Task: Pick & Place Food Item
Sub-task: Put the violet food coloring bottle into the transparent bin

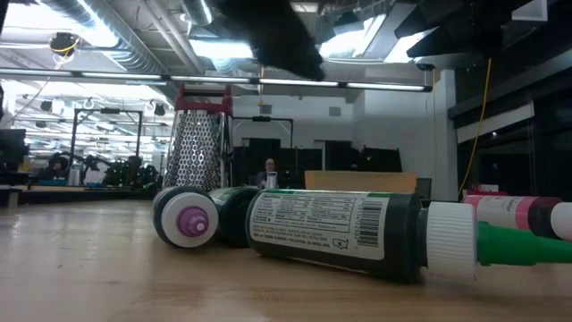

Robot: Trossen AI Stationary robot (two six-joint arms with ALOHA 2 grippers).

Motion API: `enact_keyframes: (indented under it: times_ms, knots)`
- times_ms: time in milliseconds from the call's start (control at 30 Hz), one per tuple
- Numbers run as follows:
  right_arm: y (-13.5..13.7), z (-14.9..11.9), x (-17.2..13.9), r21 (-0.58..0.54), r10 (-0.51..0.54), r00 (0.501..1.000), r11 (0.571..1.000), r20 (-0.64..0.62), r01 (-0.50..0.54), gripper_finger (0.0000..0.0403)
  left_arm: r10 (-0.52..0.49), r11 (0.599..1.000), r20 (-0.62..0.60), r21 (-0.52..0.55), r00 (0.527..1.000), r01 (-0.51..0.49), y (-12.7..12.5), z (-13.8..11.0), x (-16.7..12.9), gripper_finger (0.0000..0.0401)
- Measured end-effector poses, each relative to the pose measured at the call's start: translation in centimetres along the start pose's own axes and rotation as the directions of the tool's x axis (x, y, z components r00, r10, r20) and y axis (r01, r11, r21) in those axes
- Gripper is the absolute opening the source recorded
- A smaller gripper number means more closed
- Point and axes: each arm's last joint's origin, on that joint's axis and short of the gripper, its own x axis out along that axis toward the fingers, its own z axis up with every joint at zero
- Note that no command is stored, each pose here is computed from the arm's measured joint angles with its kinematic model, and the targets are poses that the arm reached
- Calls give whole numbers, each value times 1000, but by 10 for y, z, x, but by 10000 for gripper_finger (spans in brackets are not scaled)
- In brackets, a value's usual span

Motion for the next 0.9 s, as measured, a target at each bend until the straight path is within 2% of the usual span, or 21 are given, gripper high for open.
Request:
enact_keyframes:
  times_ms: [200,367,567,900]
  knots:
    - [1,0,0,3,19,1000,1000,-17,-19,256,-29,999,-73,22,997,30,-56,-35,-4,195]
    - [1,0,0,11,19,1000,1000,-17,-19,256,-45,994,-103,91,994,54,-87,-44,-16,196]
    - [1,0,0,21,19,1000,1000,-17,-19,256,-21,987,-208,153,978,53,-95,-60,-14,196]
    - [1,0,0,19,20,1000,1000,-17,-19,256,-36,959,-272,260,962,110,-96,-69,2,196]
